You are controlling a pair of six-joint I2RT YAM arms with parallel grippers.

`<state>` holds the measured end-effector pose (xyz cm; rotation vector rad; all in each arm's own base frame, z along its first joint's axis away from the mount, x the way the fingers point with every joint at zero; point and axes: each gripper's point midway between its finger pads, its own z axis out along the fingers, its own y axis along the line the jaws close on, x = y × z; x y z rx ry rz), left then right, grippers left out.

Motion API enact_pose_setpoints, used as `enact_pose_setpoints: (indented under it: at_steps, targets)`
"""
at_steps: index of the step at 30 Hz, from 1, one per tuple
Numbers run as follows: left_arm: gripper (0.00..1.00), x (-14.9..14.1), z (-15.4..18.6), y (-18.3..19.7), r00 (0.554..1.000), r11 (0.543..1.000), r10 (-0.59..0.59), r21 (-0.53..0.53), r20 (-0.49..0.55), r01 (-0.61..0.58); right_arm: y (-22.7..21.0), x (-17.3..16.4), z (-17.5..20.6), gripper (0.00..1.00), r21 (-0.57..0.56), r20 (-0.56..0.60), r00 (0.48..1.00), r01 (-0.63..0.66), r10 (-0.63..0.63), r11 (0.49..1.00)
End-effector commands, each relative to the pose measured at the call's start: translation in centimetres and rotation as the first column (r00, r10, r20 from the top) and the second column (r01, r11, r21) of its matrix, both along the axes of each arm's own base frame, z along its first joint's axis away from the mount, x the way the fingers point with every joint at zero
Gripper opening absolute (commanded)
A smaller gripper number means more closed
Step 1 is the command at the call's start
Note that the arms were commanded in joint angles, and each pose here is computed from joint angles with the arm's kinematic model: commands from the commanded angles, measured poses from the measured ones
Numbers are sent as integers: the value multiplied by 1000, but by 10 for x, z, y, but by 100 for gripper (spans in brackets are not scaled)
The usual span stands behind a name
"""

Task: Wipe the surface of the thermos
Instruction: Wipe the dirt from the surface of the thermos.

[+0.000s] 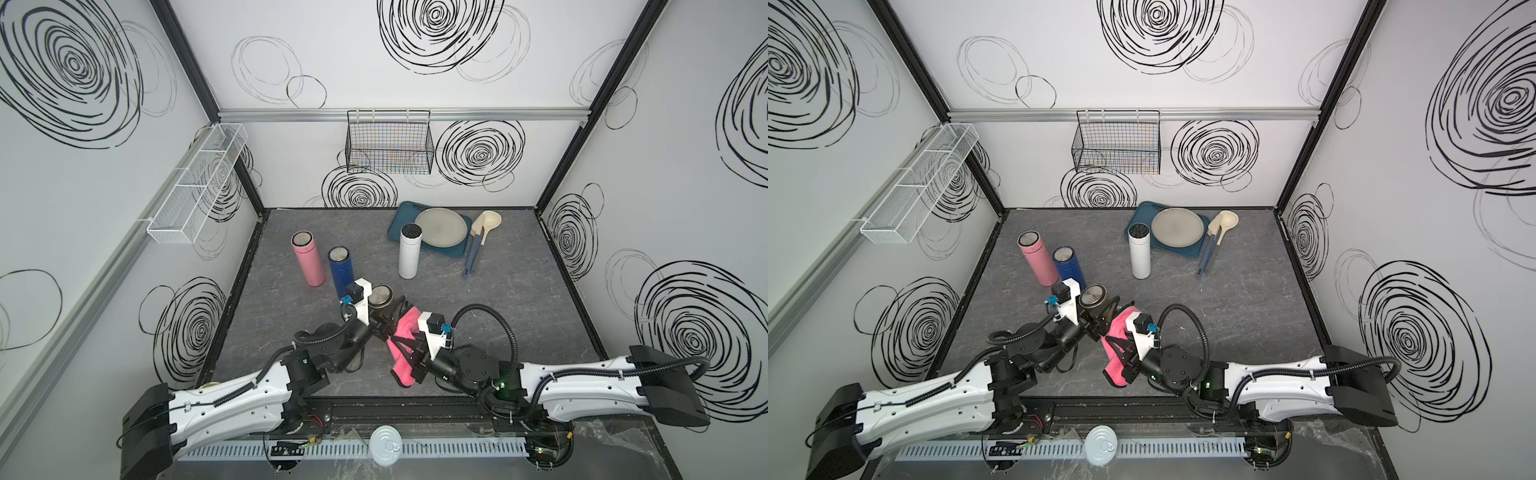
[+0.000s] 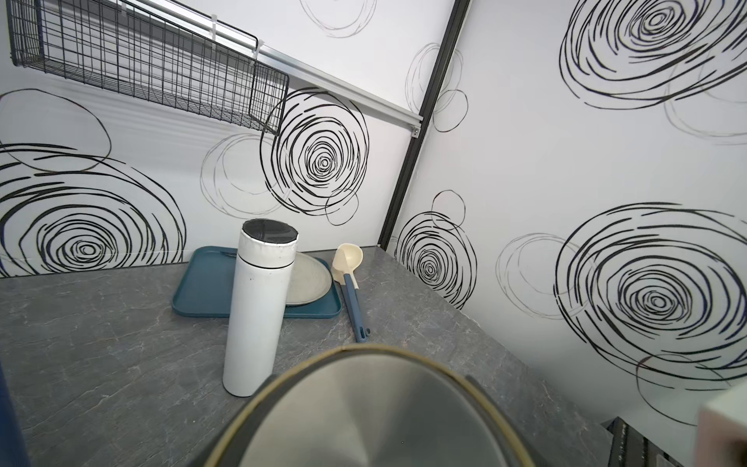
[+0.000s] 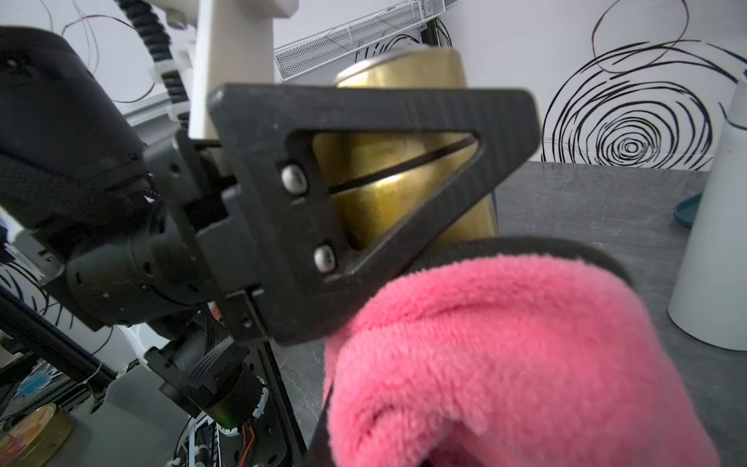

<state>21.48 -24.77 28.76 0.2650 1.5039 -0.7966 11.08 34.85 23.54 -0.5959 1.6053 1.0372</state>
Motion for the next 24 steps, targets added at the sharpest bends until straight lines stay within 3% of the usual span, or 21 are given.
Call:
enact_pose_setpoints:
  at_steps: [1, 7, 10, 17, 20, 24]
  targets:
    - [0, -10, 52, -4, 996, 984, -54, -165, 76, 66, -5, 9, -16, 0, 0, -21, 999, 36, -36, 999]
    - [0, -12, 52, -4, 995, 983, -65, -168, 72, 77, -26, 18, -94, 0, -141, -131, 981, 125, -144, 982]
    - [0, -13, 51, -5, 995, 982, -73, -171, 71, 84, -20, 16, -80, 0, -131, -108, 985, 117, -131, 984]
    - [0, -15, 54, -9, 993, 978, -95, -181, 65, 105, -6, 1, 11, 0, 56, 30, 1000, 1, -3, 998]
    - [0, -17, 57, -12, 992, 975, -113, -185, 65, 123, -8, 6, 2, 0, 44, 17, 1000, 23, -24, 999]
    - [0, -18, 61, -12, 990, 971, -120, -199, 70, 131, -24, 13, -54, 0, -23, -75, 993, 86, -87, 996]
